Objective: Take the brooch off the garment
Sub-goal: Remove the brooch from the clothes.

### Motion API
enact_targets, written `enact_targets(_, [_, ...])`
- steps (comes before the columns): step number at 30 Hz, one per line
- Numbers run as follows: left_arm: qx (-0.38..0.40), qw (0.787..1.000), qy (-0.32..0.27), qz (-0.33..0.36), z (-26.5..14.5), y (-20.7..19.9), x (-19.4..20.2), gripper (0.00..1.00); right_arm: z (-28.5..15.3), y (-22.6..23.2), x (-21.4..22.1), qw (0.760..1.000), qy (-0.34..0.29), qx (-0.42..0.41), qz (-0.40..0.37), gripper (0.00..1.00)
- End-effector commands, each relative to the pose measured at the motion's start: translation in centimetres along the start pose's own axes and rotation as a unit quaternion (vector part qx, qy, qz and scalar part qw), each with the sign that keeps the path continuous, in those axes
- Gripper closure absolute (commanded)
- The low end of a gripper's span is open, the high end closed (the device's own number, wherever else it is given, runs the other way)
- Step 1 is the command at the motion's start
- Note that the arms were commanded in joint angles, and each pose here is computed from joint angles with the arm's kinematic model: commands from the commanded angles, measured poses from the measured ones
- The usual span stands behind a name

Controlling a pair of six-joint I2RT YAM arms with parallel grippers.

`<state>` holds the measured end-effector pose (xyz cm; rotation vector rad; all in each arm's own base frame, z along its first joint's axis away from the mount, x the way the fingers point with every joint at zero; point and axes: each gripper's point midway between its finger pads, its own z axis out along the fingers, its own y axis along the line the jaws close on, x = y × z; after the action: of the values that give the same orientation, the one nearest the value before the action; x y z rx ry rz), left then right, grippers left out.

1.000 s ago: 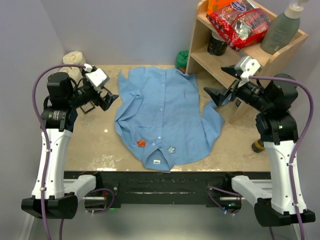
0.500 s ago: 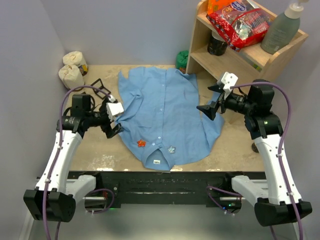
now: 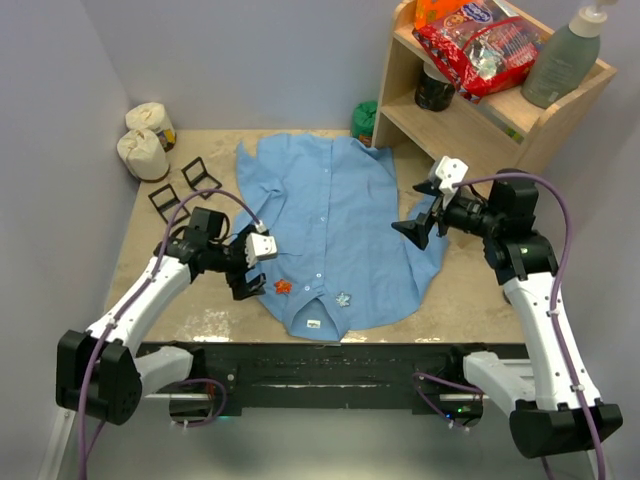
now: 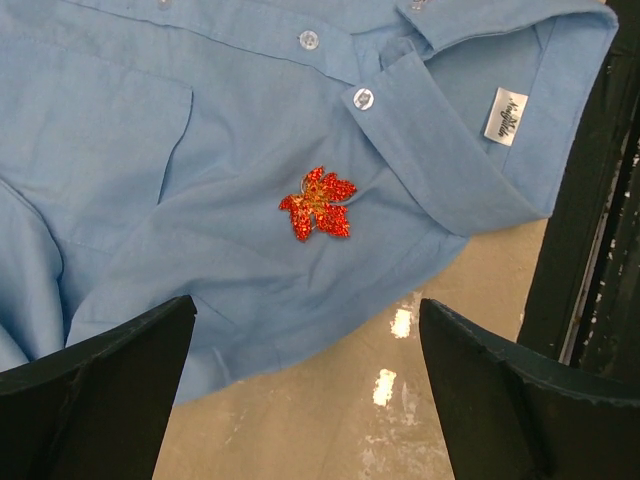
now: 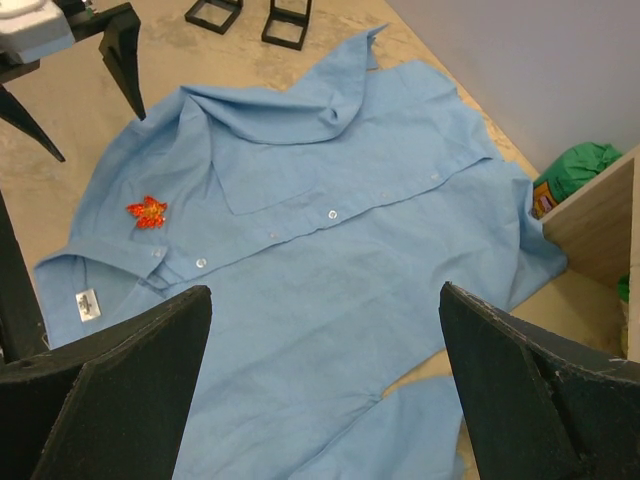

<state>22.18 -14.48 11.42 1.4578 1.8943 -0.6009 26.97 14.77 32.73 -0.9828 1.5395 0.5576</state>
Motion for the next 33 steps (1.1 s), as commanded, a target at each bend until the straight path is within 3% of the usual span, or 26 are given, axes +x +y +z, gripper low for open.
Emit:
enact_targets(1, [-0.018, 1.0, -0.008, 0.013, 1.6, 1.4, -0.5, 0.01, -0.2, -0.2, 0.1, 1.0, -0.003, 0.016, -0.022, 0.01])
enact_targets(12, [-0.014, 0.999, 0.033, 0.013, 5.5, 1.7, 0.5, 0.0, -0.5, 0.0, 1.3, 0.999, 0.008, 0.024, -0.026, 0.01])
enact_targets(33, [0.001, 0.996, 0.094, 0.009, 8.6, 1.1, 2.8, 0.03, -0.8, 0.1, 1.8, 0.999, 0.009, 0.036, -0.028, 0.01])
